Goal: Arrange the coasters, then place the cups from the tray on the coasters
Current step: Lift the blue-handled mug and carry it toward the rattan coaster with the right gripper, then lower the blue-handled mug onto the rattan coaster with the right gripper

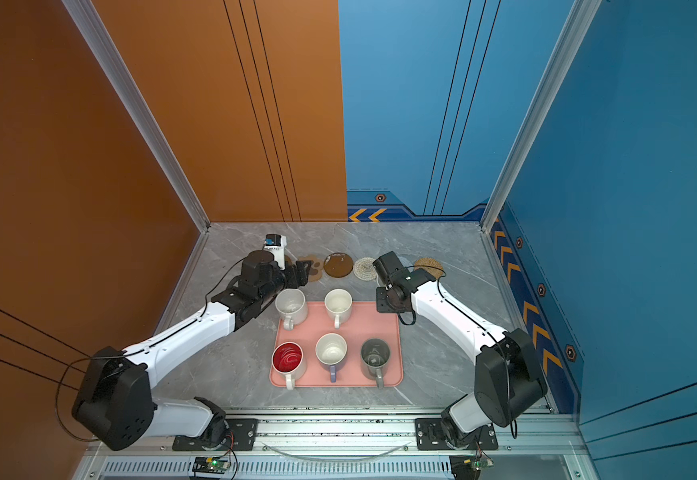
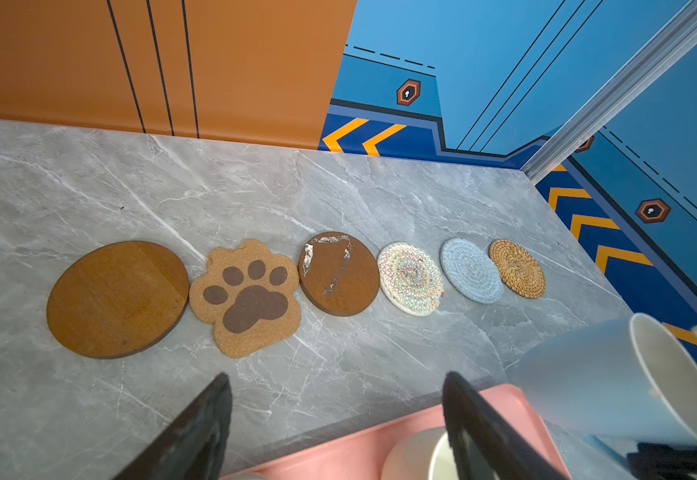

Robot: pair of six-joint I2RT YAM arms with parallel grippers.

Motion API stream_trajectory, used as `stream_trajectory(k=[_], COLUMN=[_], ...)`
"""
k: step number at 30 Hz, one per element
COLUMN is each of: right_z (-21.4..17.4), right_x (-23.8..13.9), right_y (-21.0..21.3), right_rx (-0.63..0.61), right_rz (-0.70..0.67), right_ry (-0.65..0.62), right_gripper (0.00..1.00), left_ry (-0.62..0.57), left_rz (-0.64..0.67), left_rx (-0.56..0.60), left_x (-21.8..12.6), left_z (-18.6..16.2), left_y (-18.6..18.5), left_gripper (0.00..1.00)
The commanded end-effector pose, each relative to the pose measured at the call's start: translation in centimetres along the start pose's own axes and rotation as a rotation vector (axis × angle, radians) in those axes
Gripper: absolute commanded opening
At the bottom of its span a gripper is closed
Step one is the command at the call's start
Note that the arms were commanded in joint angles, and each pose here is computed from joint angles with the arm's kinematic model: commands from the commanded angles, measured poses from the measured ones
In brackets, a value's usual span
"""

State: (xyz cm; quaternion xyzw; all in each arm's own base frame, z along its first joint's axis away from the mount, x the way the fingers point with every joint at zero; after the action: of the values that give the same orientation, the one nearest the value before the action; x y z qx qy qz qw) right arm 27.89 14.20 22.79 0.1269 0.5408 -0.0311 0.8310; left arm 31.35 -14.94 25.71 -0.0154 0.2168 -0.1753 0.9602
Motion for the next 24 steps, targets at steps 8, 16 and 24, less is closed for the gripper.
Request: stream_trajectory(k=[8, 16, 24], right_z=[6.8, 11.5, 14.5], right_x=[-2.8, -1.0, 1.8], right_y=[-2.5, -4.8, -7.1], right_rx=[0.002, 0.041, 0.091], right_rz=[-0.058, -0.117, -0.184], right_ry=[-0.126, -0.113, -0.092], right_gripper=[0.00, 0.00, 0.00], left_ry=[-0.002, 0.000, 0.002], left_rz=[0.014, 0.007, 0.010], left_rx=[-0.024, -0.032, -0.031], left_x=[-0.2, -0.2, -0.1], left_z=[-0.6, -0.6, -0.6], left_y=[0.9, 0.9, 0.9], left_gripper=[0.81, 0.81, 0.80])
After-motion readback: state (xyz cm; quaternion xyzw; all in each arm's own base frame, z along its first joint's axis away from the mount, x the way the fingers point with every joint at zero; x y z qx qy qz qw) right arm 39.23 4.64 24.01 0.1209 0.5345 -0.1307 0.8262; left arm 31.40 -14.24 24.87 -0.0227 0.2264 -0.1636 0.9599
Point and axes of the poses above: each gripper's point midway between its finger pads, its own x axis out along the fingers, its own y axis along the line the jaws close on, z = x × y, the point moved 10 cm from there along -x, back along the fingers, and after that the axes turned 14 degrees about x, right-handed, at the moved point
